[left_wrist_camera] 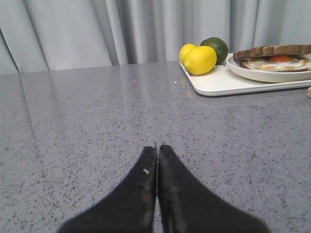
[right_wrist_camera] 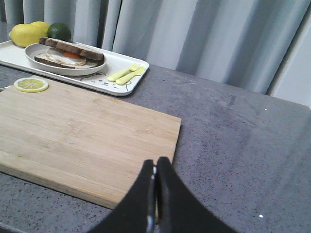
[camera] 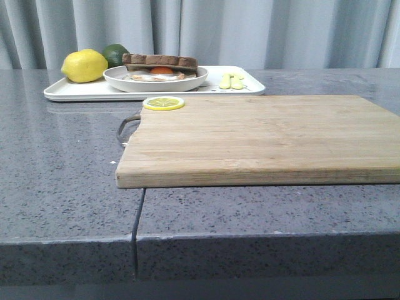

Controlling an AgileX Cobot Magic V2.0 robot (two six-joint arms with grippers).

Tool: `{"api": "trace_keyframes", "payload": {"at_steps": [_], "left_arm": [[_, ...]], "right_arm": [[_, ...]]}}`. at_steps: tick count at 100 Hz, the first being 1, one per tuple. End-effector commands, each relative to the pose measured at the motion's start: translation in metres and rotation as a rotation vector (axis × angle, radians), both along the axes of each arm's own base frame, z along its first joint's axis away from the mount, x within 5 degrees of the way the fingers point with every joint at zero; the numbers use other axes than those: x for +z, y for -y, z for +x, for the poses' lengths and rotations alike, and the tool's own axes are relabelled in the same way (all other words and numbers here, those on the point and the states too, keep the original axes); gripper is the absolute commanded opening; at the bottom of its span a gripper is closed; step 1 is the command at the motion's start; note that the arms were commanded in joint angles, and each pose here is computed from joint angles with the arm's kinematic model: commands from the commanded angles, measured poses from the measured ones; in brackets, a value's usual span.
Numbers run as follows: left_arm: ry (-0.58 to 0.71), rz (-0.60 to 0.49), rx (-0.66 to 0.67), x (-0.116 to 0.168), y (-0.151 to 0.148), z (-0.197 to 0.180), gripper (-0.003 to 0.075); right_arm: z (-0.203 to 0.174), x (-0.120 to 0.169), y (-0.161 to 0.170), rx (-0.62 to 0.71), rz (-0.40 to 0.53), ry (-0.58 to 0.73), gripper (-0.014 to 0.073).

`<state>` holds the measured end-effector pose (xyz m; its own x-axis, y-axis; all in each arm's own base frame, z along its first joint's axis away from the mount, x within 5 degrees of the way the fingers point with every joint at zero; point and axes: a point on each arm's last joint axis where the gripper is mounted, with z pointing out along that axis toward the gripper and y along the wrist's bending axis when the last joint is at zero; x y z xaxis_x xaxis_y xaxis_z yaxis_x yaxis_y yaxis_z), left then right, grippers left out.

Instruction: Place bread and move sandwich to tray

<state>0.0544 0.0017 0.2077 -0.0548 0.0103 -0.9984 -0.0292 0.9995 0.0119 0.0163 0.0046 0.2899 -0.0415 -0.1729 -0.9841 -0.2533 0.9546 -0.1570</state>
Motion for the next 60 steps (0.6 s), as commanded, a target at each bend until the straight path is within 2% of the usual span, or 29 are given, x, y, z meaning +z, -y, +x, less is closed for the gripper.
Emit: {"api": "trace_keyframes", "payload": {"at_steps": [1, 19, 60], "left_arm": [[0.142, -0.007, -0.007, 0.01, 0.0, -0.003, -0.0019], [0.09, 0.0, -0.027, -0.005, 0.001, 0.0, -0.0019], [0.095, -0.007, -0.028, -0.004, 0.001, 0.0, -0.0019]], "right_arm": [[-0.004, 0.013, 0.001, -0.008, 0.022, 0.109, -0.0116], [-0.004, 0.013, 0.001, -0.008, 0.022, 0.109, -0.0116], [-0.004, 0.013, 0.001, -0.008, 0.022, 0.109, -0.0116]]}}
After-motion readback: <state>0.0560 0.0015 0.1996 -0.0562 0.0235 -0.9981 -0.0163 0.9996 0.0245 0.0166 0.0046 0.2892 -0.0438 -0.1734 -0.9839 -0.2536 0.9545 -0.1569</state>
